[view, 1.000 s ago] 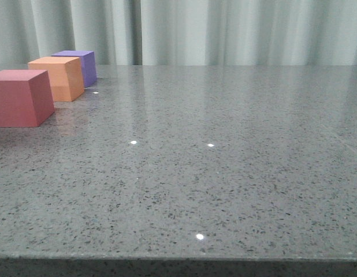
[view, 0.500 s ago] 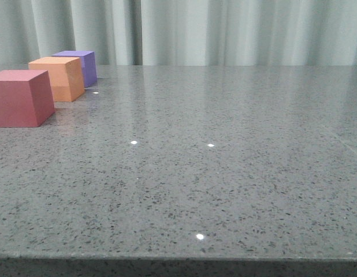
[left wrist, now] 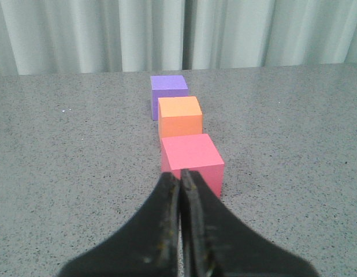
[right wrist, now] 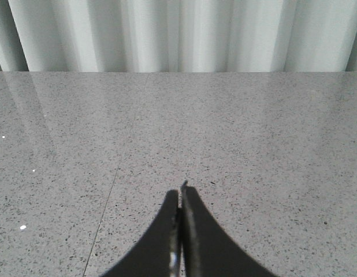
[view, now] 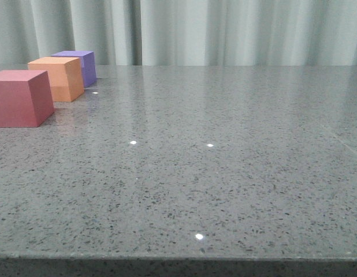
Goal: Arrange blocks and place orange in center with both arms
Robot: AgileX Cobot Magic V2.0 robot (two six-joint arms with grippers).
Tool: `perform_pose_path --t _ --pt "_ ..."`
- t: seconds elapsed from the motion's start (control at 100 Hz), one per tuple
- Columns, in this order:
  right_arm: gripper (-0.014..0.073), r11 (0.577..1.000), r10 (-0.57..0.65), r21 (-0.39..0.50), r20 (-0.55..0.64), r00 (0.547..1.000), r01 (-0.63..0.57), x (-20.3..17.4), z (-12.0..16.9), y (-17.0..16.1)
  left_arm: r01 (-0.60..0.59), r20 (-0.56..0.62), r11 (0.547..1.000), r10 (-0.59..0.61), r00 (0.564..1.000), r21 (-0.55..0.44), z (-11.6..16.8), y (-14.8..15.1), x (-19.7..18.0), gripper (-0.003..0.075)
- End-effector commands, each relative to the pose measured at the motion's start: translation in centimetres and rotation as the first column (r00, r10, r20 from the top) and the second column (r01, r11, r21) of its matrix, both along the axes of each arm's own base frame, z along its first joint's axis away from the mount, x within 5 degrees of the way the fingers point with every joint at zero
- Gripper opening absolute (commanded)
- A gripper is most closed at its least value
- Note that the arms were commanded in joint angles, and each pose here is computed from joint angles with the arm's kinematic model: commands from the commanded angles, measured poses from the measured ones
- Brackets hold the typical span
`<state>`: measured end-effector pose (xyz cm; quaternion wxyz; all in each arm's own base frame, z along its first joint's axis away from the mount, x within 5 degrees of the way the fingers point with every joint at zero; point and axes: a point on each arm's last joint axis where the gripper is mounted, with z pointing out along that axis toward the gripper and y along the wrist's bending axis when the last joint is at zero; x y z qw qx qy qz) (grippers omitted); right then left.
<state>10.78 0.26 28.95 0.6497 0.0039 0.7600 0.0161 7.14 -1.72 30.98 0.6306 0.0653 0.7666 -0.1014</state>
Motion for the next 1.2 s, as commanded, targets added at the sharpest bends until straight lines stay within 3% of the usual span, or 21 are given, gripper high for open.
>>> perform_pose_path --t 0.0,0.27,0.62,0.91,1.19 --pt "-0.0069 1.0 0.011 -0.017 0.104 0.994 -0.009 0.0 1.6 0.1 0.011 0.094 0.999 -0.007 0.996 -0.033 1.5 -0.1 0.0 -0.002" --pt "-0.0069 1.0 0.011 -0.017 0.104 0.994 -0.009 0.0 1.6 0.1 0.011 0.097 0.999 -0.008 0.995 -0.034 1.5 -0.1 0.1 -0.002" --pt "-0.0069 1.0 0.011 -0.017 0.104 0.994 -0.009 0.0 1.6 0.1 -0.003 0.2 0.996 0.02 0.98 -0.088 0.8 0.5 -1.7 -0.002" --pt "-0.0069 1.0 0.011 -0.017 0.104 0.994 -0.009 0.0 1.6 0.1 -0.055 0.26 0.981 0.103 0.96 -0.185 -3.5 0.9 -2.6 -0.002" --pt "-0.0069 1.0 0.011 -0.017 0.104 0.994 -0.009 0.0 1.6 0.1 -0.061 0.283 0.98 0.114 0.952 -0.189 -8.0 0.9 -2.0 -0.002"
